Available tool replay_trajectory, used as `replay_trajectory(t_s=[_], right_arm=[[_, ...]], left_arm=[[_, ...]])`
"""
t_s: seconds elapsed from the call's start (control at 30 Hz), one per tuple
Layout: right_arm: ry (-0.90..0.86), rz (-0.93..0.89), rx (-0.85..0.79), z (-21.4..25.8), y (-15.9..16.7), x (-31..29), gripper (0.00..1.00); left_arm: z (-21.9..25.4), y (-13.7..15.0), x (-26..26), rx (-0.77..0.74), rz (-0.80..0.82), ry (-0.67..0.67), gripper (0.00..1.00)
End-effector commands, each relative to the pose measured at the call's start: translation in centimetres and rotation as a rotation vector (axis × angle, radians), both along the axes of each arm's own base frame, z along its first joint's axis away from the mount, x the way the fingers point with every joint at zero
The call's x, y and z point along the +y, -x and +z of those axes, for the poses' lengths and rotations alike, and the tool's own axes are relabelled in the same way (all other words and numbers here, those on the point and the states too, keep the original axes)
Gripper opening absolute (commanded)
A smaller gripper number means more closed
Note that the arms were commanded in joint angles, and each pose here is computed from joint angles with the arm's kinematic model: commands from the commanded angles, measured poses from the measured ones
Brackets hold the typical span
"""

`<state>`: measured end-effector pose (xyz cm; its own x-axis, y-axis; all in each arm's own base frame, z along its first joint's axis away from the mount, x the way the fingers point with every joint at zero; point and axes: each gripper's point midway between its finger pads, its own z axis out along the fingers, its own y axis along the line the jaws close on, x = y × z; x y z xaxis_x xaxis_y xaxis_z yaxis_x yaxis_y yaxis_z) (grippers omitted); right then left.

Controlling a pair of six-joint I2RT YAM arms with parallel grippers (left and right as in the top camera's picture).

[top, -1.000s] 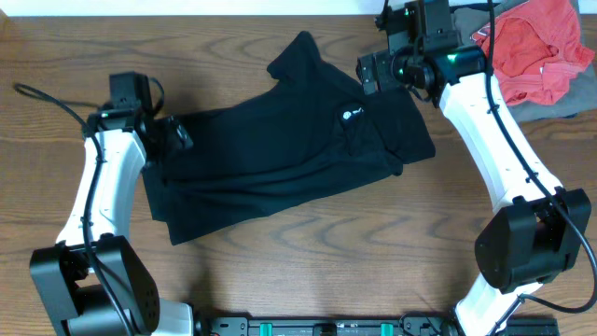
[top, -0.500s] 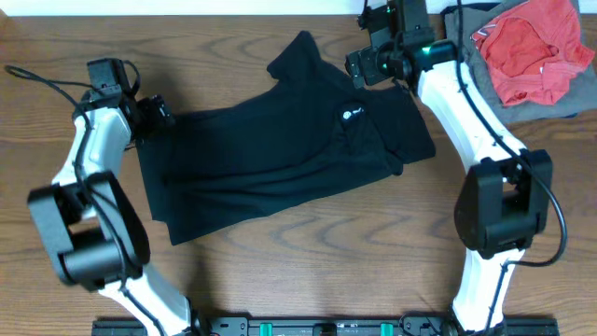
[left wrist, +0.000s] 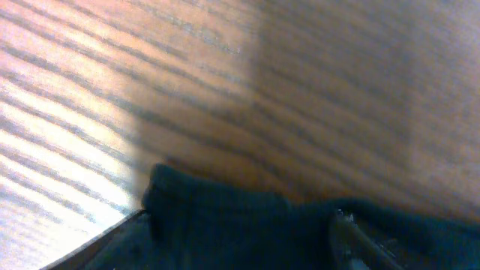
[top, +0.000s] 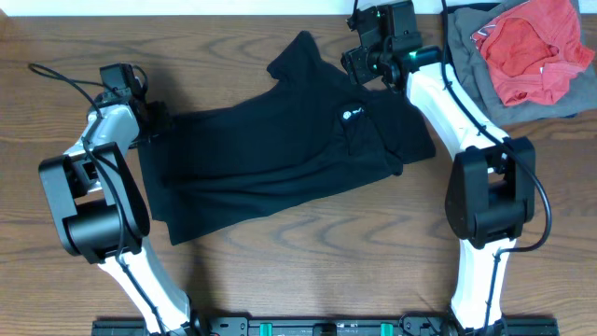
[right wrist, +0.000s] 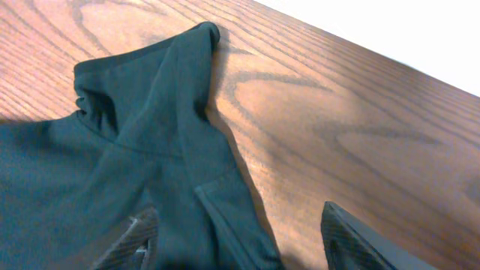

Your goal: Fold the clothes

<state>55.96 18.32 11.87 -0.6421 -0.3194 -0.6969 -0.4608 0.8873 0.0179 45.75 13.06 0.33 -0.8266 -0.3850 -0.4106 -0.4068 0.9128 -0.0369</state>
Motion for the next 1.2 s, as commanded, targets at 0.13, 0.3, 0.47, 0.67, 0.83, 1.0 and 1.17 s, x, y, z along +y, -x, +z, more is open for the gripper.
replay_trajectory(t_s=[0.13, 0.3, 0.47, 0.67, 0.83, 1.0, 1.17], right_arm=[[-0.023, 0.026, -0.062, -0.6, -1.6, 2.1, 0.57], [-0.071, 0.037, -0.118, -1.4, -3.1, 3.5, 0.54], [-0.175, 0.048, -0.119, -2.8, -4.3, 5.4, 0.54], [-0.269, 0.056, -0.065, -5.3, -5.9, 7.6, 0.55], [-0.301, 0.080, -0.015, -7.7, -6.4, 9.1, 0.56], [-0.295, 0.076, 0.002, -8.7, -6.1, 9.6, 0.47], [-0.280, 0.050, 0.006, -9.0, -6.2, 9.2, 0.15]], left_arm=[[-0.5, -0.9, 0.2, -0.012, -0.021, -0.014, 0.28], [-0.6, -0.5, 0.1, 0.006, -0.021, -0.008, 0.06], [-0.3, 0.9, -0.3, 0.058, -0.020, 0.007, 0.06], [-0.5, 2.2, -0.6, 0.106, 0.000, 0.029, 0.06], [-0.5, 2.2, -0.6, 0.106, 0.000, 0.029, 0.06], [-0.5, 2.1, -0.6, 0.103, 0.000, 0.028, 0.06], [-0.5, 2.1, -0.6, 0.104, 0.000, 0.029, 0.06]])
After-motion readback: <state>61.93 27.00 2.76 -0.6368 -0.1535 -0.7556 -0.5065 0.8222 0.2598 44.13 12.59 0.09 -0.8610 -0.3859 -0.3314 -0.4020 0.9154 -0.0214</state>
